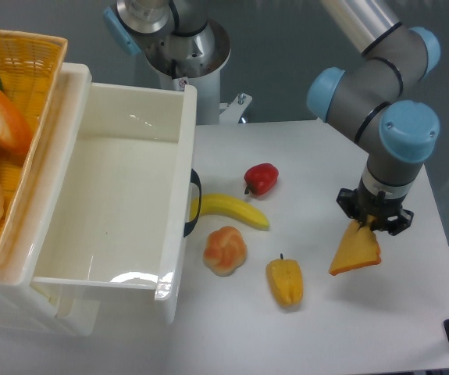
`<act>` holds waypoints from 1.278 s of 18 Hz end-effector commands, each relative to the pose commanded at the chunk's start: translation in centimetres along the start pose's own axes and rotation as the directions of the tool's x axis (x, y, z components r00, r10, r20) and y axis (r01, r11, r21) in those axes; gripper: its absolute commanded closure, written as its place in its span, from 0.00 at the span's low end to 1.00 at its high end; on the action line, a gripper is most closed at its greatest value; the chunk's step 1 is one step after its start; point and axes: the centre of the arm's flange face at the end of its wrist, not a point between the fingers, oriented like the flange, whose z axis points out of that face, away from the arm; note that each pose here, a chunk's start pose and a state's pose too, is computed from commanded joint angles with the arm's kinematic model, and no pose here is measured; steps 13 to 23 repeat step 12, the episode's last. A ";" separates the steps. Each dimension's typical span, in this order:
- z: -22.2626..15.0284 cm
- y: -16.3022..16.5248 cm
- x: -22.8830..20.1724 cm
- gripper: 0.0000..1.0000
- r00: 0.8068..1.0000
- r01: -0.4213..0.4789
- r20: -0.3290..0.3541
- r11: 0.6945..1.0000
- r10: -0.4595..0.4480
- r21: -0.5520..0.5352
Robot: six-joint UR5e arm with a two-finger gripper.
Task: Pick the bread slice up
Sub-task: 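Lift the grasped bread slice up off the yellow pepper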
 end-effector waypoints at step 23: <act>-2.8 0.6 -1.6 1.00 0.989 -0.149 0.012 0.987 0.150 -0.053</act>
